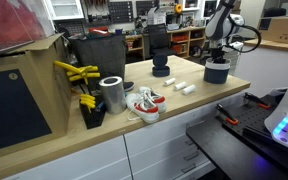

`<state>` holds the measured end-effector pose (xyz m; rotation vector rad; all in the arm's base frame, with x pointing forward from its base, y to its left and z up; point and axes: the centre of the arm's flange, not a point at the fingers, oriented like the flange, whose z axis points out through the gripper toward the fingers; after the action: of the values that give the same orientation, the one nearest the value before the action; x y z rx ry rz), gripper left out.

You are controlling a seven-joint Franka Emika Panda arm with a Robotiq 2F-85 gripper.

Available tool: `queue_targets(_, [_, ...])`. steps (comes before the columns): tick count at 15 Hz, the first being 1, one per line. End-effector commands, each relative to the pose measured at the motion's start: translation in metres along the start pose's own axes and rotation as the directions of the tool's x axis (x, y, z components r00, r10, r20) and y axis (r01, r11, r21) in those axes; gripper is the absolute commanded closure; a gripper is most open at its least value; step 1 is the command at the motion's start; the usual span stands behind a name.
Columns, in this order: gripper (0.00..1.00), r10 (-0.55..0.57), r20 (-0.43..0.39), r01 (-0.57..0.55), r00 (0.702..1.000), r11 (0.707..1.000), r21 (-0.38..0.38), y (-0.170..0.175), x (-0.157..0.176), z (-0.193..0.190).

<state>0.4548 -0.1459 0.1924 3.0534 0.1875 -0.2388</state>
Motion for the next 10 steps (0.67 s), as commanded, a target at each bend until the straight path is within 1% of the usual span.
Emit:
queue_targets(1, [0.64, -0.028, -0.022, 0.027, 0.999, 0.999, -0.031, 0.004, 0.001, 0.014])
queue_targets(2, [0.61, -0.037, -0.023, 0.036, 0.999, 0.999, -0.036, 0.004, 0.000, 0.015])
queue_targets(3, [0.56, -0.046, -0.027, 0.045, 0.999, 0.998, -0.039, 0.004, 0.000, 0.016])
queue_targets(7, [0.27, -0.063, -0.037, 0.062, 0.997, 0.997, -0.037, 0.004, 0.000, 0.025])
queue_targets(8, [0.21, -0.071, -0.041, 0.070, 0.997, 0.997, -0.036, 0.004, 0.000, 0.028])
queue_targets(9, [0.16, -0.078, -0.044, 0.077, 0.996, 0.996, -0.036, 0.004, 0.000, 0.030])
queue_targets(10, [0.14, -0.081, -0.049, 0.079, 0.996, 0.996, -0.037, 0.004, 0.001, 0.031])
